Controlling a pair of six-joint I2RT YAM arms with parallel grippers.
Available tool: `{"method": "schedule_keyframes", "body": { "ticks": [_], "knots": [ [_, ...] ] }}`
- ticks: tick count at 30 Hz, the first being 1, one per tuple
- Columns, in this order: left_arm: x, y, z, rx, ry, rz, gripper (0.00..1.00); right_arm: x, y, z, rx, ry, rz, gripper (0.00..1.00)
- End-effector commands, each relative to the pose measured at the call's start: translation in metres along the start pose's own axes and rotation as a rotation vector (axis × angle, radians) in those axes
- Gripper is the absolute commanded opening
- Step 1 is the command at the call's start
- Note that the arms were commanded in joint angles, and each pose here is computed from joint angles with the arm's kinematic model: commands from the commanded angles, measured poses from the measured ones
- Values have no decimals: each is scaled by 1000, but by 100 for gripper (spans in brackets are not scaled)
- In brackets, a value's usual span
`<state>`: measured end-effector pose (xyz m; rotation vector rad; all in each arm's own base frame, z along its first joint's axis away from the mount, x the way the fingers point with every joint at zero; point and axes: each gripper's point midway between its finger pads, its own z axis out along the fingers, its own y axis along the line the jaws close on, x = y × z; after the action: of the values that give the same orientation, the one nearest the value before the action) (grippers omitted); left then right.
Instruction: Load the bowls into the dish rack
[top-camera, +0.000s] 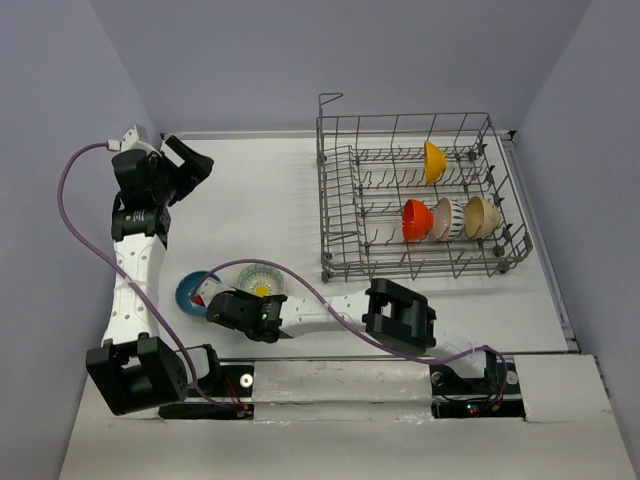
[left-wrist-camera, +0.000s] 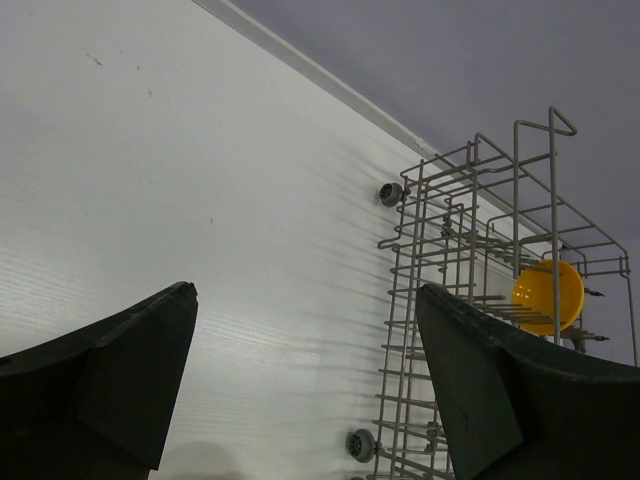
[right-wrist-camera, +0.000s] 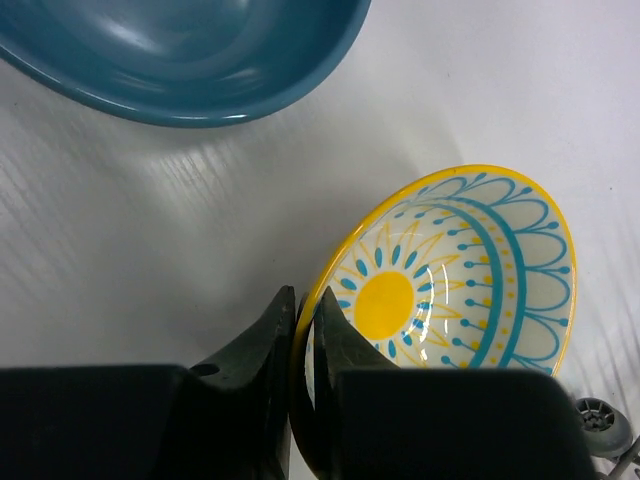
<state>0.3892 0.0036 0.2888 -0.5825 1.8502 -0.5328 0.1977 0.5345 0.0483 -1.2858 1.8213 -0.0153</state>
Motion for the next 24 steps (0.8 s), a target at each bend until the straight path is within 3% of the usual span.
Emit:
{"method": "schedule_keyframes", "body": {
  "ticks": [1,8,12,16,24],
  "knots": [
    [-11,-9,-6,47,-49,22,99,-61,-26,-47,-24,-148,102,1],
    [-11,-4,-6,35,-55,22,99,-142,-75,-153,-160,-389,268,1],
    [-15,-2,-9,21,-79,31,99,-162,-130,-205,-66,-489,357,1],
    [-13,1,-9,18,-85,27,99,-152,-227,-225,167,-512,502,1],
    [-5,8,-1,34,-63,16,99,-107,-379,-246,105,-718,893,1]
  ]
}}
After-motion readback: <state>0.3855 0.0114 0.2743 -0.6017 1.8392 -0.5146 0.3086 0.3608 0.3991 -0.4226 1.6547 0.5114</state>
